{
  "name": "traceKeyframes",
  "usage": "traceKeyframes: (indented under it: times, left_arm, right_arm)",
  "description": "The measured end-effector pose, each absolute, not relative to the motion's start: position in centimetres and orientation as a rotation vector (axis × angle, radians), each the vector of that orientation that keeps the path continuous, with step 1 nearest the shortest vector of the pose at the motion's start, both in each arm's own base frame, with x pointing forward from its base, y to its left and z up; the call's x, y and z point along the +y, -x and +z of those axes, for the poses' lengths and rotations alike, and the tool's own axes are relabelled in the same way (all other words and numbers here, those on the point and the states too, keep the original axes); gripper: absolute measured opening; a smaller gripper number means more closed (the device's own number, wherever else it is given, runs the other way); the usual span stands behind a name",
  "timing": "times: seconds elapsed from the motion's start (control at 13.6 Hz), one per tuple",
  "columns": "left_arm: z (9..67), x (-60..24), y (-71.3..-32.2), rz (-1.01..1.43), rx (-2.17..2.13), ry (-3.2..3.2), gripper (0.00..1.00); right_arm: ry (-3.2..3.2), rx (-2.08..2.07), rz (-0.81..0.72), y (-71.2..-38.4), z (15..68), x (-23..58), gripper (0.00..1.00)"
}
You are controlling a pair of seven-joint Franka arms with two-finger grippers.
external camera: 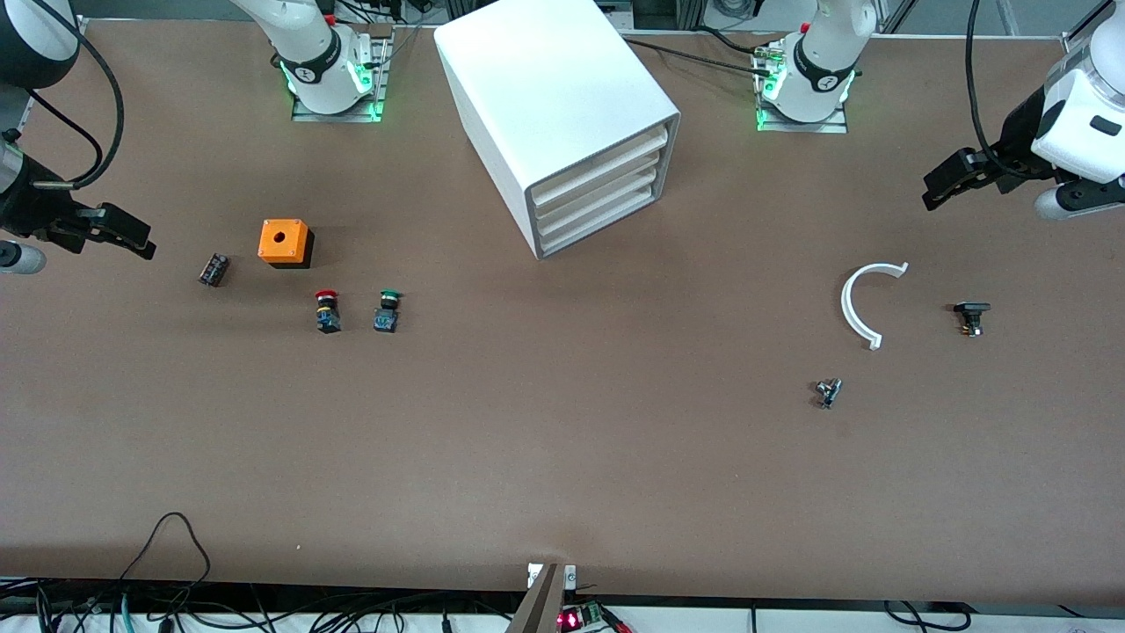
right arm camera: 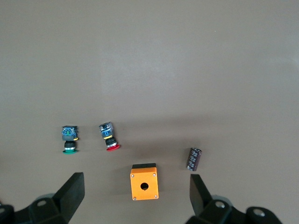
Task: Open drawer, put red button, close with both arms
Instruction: 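Reach the right gripper to the red button while the left gripper reaches the drawer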
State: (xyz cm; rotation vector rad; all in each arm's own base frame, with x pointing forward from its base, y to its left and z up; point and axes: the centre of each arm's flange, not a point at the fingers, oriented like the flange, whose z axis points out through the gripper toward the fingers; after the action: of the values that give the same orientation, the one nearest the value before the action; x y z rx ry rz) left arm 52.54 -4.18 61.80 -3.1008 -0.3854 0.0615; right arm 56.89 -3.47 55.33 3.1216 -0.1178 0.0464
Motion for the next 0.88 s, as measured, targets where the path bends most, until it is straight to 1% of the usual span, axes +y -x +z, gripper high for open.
traceKeyframes:
  times: [0.88]
  left_arm:
    - [62.1, -4.19, -52.84, 0.051, -0.375, 3.106, 1.0]
  right_arm:
    - [-3.123, -0.097, 0.045, -56.94, 55.29, -2.71, 1.0]
